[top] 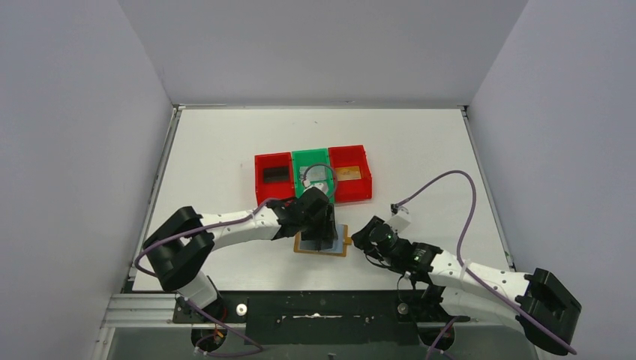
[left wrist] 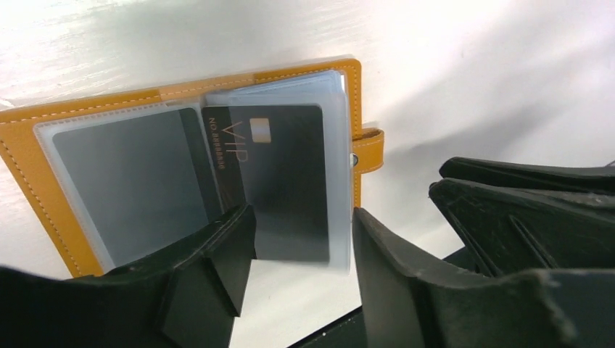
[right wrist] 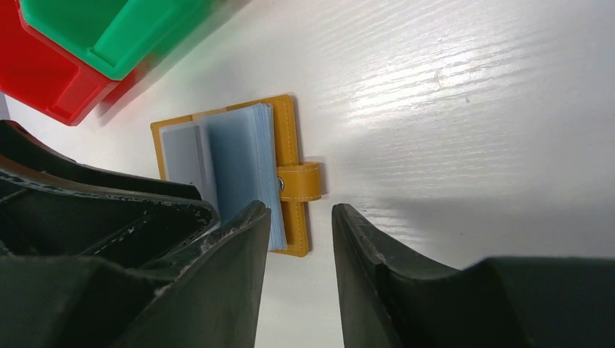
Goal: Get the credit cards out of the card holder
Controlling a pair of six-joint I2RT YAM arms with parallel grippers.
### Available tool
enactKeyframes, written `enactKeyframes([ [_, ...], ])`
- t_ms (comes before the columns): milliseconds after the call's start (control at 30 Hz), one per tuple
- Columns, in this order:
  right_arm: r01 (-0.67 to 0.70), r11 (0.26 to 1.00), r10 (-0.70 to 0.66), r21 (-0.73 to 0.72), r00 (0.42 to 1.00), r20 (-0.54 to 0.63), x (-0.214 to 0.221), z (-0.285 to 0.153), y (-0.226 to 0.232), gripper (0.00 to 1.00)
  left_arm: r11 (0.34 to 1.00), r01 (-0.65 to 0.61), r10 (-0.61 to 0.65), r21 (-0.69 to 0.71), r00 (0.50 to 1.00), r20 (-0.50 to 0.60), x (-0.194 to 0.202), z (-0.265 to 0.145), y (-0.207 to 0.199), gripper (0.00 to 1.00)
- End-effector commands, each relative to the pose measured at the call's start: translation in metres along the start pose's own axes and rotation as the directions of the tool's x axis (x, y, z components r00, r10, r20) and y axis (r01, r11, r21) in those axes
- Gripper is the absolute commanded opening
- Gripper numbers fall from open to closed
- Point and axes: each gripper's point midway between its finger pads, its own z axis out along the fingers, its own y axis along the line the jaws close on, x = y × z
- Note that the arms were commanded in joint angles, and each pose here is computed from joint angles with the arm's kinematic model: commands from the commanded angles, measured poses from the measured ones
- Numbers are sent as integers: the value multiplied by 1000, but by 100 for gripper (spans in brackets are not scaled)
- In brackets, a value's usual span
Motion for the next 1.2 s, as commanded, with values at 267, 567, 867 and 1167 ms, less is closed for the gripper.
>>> enactKeyframes([
  [267, -35, 991, 44, -126, 997, 65, -23, -8, 37, 40, 988, 13, -28, 152, 994, 102, -26, -24, -31, 57],
  [567, 58, 981, -64, -187, 998, -27, -10, 3, 68, 35, 981, 157, -178, 114, 963, 202, -36, -50, 20, 58],
  [867, 227, 971, -221, 80, 972, -76, -19, 25, 42, 46, 960, 230, -266, 163, 930, 254, -33, -77, 53, 58],
  [1167, 357, 927, -333, 115, 924, -186, -9, 41, 36, 63, 949, 240, -296, 204, 900, 319, -39, -94, 60, 61],
])
